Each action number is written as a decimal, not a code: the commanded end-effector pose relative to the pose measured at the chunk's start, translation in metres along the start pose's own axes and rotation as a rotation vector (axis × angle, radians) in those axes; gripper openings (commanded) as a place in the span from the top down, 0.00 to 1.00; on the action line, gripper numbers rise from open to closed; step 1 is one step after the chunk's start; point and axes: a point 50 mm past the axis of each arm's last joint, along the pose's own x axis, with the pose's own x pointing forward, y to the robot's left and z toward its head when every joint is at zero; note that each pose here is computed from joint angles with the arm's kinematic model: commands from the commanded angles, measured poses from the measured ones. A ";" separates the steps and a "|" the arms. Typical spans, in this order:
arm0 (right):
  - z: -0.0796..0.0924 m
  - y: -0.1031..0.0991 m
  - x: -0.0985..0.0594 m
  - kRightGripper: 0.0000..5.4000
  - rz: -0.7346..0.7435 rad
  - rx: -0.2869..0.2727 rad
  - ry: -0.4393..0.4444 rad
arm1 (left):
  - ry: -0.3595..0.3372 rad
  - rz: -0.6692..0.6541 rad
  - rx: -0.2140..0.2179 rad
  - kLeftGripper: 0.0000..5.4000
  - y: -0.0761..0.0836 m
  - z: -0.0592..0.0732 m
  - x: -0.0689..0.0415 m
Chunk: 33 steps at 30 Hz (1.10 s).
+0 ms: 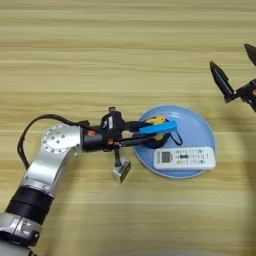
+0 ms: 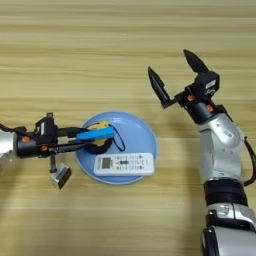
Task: Move the objects on the table
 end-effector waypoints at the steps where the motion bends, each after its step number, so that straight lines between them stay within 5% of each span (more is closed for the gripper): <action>1: 0.010 0.006 0.003 0.00 0.122 0.003 -0.012 | 0.011 -0.010 0.023 0.87 0.001 0.001 0.000; 14: 0.017 0.039 0.001 0.00 0.530 0.053 0.103 | 0.009 -0.021 0.031 0.87 0.001 0.001 0.002; 33: 0.012 0.058 0.011 0.00 0.879 0.005 0.281 | 0.010 -0.026 0.033 0.87 0.000 0.001 0.002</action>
